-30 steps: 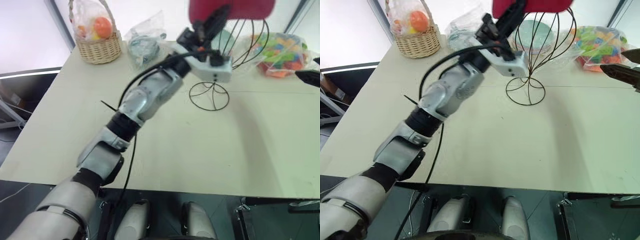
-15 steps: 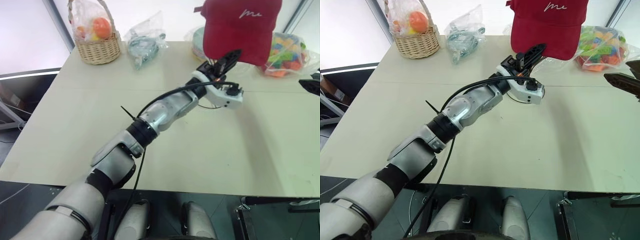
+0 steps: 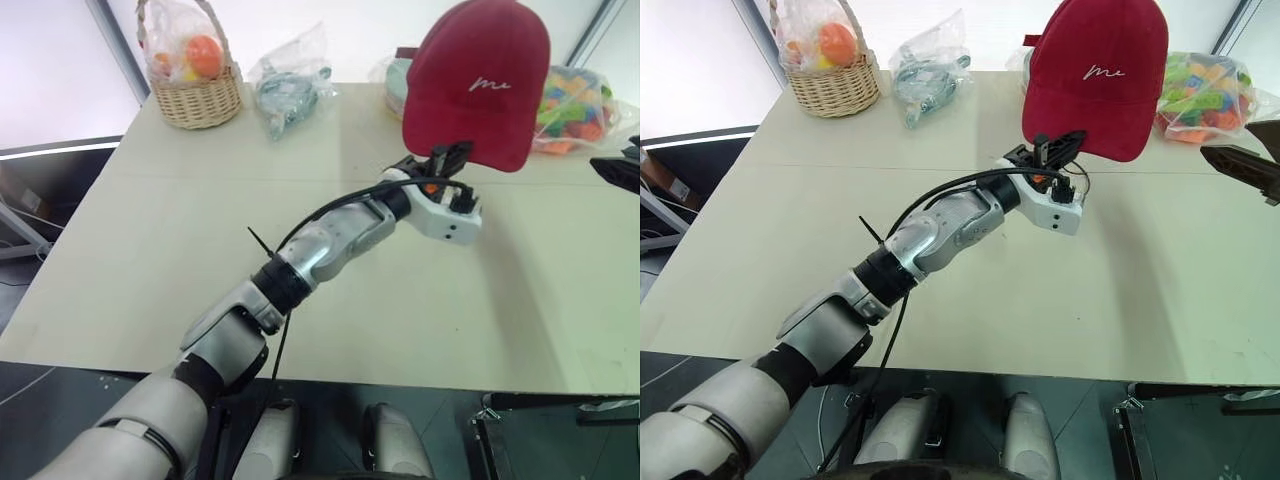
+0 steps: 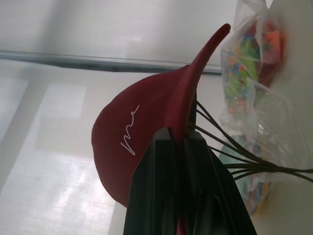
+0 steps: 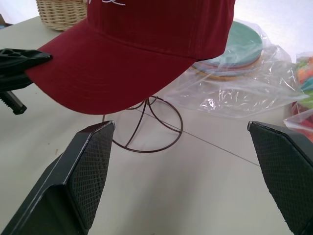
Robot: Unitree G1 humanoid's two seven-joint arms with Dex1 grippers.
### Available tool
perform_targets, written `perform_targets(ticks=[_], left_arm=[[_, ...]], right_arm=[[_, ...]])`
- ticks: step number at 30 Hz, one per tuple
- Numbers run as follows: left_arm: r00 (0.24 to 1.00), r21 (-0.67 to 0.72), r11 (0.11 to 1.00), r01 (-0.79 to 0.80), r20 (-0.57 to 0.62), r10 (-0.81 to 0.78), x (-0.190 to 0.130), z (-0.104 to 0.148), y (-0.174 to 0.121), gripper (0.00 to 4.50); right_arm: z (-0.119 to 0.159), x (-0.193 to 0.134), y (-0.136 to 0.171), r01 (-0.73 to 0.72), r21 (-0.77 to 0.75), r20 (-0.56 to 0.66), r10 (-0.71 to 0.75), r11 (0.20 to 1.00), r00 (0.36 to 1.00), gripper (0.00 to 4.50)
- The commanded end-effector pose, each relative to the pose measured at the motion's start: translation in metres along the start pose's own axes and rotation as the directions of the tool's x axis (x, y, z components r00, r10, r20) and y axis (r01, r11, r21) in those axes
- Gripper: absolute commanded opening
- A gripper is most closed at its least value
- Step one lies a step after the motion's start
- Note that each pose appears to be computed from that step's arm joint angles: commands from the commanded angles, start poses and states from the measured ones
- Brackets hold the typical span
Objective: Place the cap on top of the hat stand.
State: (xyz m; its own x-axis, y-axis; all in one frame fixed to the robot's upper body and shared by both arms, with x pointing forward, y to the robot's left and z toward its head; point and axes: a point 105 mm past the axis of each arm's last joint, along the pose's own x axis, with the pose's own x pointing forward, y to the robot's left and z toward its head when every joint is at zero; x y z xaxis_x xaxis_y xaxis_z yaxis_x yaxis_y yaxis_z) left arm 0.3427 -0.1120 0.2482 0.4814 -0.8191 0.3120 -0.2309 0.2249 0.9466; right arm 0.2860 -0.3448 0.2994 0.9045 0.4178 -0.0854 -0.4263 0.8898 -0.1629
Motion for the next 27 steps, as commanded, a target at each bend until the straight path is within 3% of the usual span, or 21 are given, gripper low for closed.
perform_targets(ticks=[1,9,12,17,19,23,27], left_arm=[[1.0,-0.044,0.999,0.0,0.026,0.001,-0.003,0.009,0.005,0.05],[1.0,-0.042,0.999,0.002,0.024,-0.001,-0.009,0.008,0.006,0.05],[1.0,-0.041,0.999,-0.002,0.022,0.003,-0.01,0.008,0.007,1.09],[1.0,-0.045,0.999,-0.011,0.019,0.012,-0.011,0.008,0.009,3.68],[1.0,-0.045,0.999,-0.017,0.023,0.018,-0.012,0.009,0.01,4.38],[0.999,-0.052,0.999,-0.008,0.031,0.01,-0.012,0.01,0.009,4.38],[0.995,-0.184,0.978,0.1,0.024,-0.097,-0.02,0.008,-0.01,4.38]], right_arm=[[0.014,-0.003,0.003,-0.004,-0.033,0.042,0.006,0.999,0.999,4.5],[0.011,0.001,0.005,-0.011,-0.028,0.038,0.012,1.0,0.999,4.5],[0.011,0.003,0.005,-0.013,-0.026,0.037,0.014,1.0,0.999,4.5],[0.011,0.005,0.006,-0.018,-0.026,0.035,0.019,0.999,0.999,4.5],[0.01,0.005,0.005,-0.018,-0.026,0.034,0.019,0.999,0.999,4.5],[0.01,0.006,0.005,-0.02,-0.025,0.031,0.02,0.999,0.999,4.5],[0.008,0.007,0.006,-0.023,-0.024,0.023,0.023,0.999,0.999,4.5]])
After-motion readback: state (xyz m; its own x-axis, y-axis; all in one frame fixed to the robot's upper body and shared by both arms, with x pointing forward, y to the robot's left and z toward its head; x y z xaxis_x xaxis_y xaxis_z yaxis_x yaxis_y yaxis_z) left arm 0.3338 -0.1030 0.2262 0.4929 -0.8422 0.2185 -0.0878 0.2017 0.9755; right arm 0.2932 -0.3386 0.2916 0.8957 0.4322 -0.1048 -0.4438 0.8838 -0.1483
